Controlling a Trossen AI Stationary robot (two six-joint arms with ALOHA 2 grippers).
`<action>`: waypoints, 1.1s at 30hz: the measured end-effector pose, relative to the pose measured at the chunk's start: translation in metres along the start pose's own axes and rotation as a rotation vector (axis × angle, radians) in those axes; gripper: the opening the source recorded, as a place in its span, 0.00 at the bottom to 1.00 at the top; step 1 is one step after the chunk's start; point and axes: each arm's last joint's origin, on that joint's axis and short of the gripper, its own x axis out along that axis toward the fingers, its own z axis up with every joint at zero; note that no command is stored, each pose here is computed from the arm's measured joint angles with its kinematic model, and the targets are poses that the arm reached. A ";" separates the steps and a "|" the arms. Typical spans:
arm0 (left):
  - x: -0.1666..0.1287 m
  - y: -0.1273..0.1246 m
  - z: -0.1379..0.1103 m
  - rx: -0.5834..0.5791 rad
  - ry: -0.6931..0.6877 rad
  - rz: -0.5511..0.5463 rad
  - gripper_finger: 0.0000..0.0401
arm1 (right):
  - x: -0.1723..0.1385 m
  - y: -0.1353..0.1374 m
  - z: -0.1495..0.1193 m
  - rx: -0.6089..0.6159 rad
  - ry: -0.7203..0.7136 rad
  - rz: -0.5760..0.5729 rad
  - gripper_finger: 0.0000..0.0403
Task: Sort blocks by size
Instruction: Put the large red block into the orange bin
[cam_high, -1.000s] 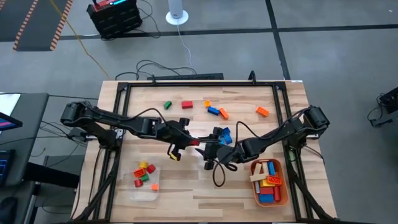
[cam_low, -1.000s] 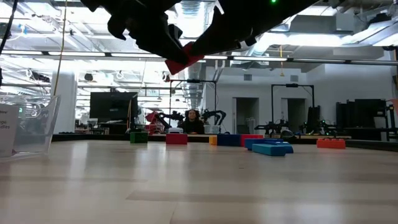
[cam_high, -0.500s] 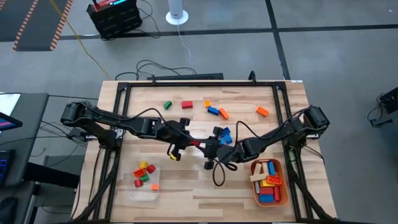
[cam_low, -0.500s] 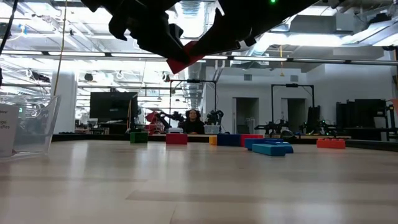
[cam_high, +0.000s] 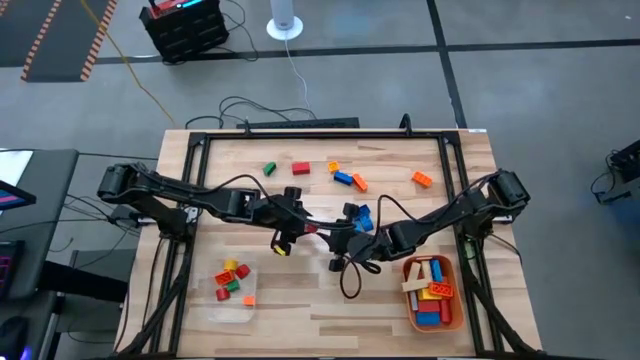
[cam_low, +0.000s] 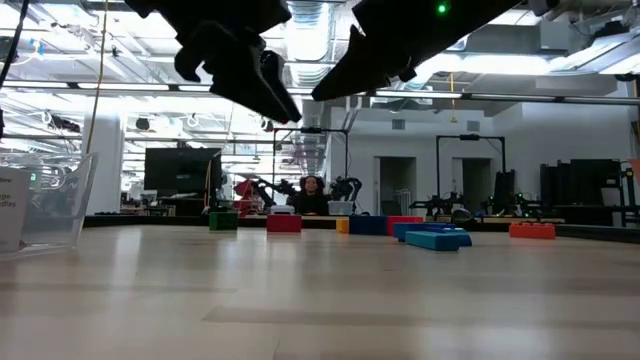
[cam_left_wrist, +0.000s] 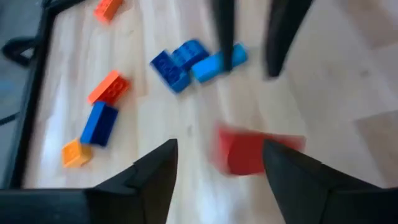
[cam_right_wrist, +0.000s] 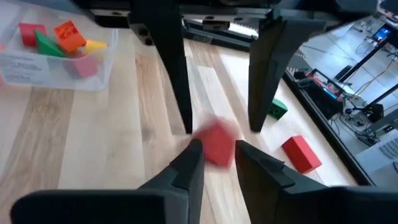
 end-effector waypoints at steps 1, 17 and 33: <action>-0.001 0.001 -0.001 0.002 0.017 0.021 0.57 | -0.001 0.001 -0.001 0.008 0.005 0.002 0.29; 0.000 -0.011 -0.039 -0.139 0.350 -0.065 0.59 | -0.007 0.009 -0.016 0.100 0.137 0.045 0.26; -0.015 -0.033 -0.058 -0.046 0.600 -0.199 0.59 | -0.008 0.010 -0.019 0.145 0.159 0.063 0.27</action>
